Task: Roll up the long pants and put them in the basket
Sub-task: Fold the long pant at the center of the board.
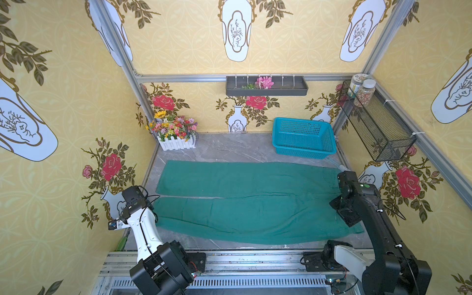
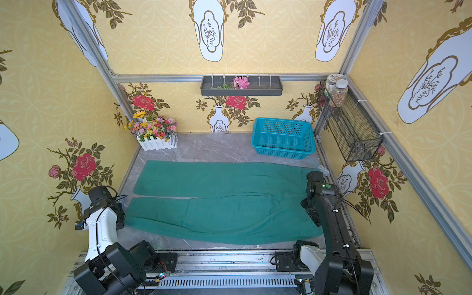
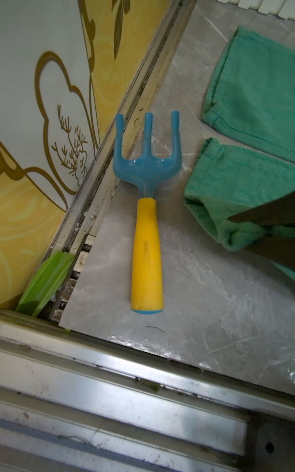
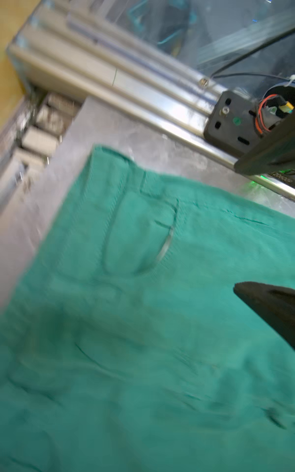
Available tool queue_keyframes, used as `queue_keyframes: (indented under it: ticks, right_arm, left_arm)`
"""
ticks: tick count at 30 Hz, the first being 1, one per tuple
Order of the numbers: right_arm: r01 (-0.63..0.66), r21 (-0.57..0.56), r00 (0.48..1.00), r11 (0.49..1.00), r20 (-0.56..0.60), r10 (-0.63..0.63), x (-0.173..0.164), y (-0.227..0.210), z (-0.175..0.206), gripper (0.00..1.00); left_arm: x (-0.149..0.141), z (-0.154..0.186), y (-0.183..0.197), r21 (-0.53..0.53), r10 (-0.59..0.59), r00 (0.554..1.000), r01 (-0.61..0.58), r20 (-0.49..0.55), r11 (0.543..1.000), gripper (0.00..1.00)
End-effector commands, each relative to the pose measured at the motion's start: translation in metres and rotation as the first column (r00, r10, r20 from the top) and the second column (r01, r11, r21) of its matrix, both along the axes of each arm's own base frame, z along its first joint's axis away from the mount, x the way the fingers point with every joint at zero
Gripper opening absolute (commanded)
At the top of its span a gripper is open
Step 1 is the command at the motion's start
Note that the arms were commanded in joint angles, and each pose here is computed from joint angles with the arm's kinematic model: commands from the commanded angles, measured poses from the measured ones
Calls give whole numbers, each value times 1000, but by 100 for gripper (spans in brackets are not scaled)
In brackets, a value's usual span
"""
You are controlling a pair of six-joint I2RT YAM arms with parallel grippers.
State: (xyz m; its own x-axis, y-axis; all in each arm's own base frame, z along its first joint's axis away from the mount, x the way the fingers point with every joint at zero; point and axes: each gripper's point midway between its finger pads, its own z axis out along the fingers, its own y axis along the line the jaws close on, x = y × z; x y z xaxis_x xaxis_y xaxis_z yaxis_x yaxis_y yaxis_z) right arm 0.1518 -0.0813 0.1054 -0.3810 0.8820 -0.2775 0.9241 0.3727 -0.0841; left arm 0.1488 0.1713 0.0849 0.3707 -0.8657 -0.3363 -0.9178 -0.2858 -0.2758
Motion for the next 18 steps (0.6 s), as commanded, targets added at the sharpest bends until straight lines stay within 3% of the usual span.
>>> queue_keyframes:
  ticks: [1, 10, 18]
  right_arm:
    - [147, -81, 989, 986, -17, -149, -16, -17, -2, 66]
    - [314, -173, 947, 934, -13, -321, -24, -44, -23, 62]
    - [451, -21, 891, 892, 63, -449, -22, -46, -60, 57]
  left_arm:
    - [9, 2, 3, 5, -27, 999, 27, 27, 1000, 0]
    - [18, 0, 5, -4, -53, 998, 53, 41, 999, 0]
    - [24, -4, 5, -12, -71, 996, 72, 46, 997, 0]
